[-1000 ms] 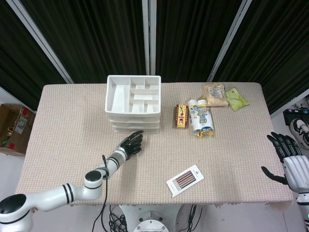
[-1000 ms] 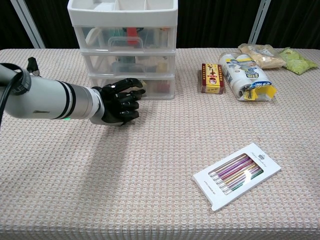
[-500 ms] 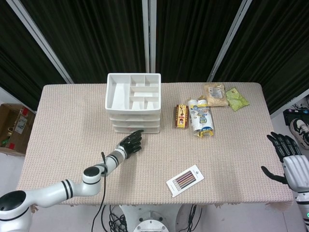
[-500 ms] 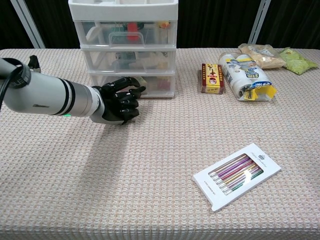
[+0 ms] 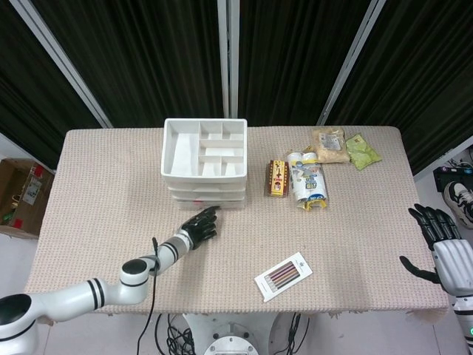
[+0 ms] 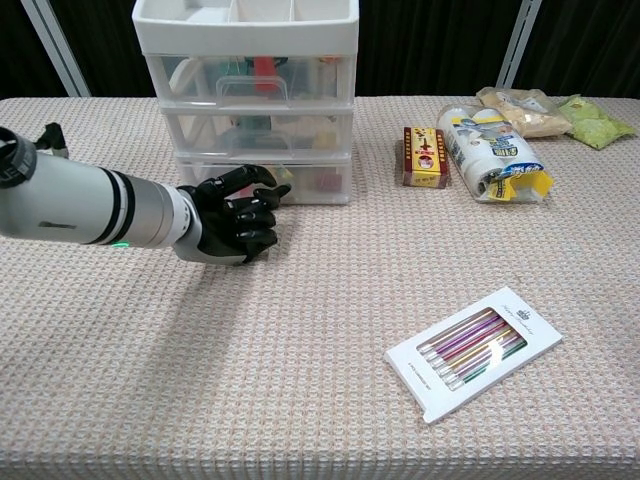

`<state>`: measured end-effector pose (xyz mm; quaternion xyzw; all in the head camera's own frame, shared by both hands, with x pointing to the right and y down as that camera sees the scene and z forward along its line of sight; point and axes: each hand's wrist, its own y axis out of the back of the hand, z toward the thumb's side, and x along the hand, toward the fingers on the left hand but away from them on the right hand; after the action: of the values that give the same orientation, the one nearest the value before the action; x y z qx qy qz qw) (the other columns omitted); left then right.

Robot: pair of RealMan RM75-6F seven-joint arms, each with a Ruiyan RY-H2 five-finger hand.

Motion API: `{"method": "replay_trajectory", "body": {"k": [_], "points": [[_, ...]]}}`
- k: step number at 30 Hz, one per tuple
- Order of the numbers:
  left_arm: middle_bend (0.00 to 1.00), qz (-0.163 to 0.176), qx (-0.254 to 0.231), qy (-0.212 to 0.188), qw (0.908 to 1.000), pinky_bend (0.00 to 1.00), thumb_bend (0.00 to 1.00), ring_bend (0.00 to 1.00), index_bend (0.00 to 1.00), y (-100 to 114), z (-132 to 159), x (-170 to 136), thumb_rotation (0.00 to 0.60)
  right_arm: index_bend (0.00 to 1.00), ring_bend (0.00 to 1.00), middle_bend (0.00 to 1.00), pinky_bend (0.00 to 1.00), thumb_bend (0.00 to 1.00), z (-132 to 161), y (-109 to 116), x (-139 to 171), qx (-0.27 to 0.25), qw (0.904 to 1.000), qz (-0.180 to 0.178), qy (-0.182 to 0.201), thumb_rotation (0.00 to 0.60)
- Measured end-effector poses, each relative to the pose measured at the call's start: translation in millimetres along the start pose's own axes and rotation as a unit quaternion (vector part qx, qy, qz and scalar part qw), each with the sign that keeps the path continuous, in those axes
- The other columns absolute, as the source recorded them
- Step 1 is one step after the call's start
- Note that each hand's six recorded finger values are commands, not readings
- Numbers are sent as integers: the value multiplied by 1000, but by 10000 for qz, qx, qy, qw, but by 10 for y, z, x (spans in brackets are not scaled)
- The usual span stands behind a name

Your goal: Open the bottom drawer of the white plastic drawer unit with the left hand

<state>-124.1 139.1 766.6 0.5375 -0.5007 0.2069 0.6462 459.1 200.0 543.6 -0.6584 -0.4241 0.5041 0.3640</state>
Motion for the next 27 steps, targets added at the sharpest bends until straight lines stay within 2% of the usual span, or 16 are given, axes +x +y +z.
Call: {"method": "replay_trajectory", "body": {"k": [9,13,16,23,26,27], "points": [[822,-17,-17,88,10000,1000,507,941,420,26,-101,-74,600,0,0,50,0,151,-10,15,37,-26,10000,-38,9,600],[779,-29,53,123,9999,1000,508,927,176,31,-136,-125,600,0,0,50,0,152,-3,13,41,-37,10000,-39,30,600],[732,13,210,113,9997,1000,509,912,81,41,-151,-171,600,0,0,50,0,152,9,10,38,-38,10000,-38,58,600],[693,183,1093,-137,9937,1000,511,901,41,40,-143,-348,600,0,0,51,0,151,19,12,34,-49,9999,-46,83,600],[683,169,1714,-265,9847,1000,510,900,49,29,-131,-447,600,0,0,51,0,152,20,10,32,-52,9999,-45,95,600],[680,135,2012,-311,9790,1000,510,900,62,17,-132,-490,600,0,0,51,0,151,21,9,31,-55,9999,-44,99,600]]}}
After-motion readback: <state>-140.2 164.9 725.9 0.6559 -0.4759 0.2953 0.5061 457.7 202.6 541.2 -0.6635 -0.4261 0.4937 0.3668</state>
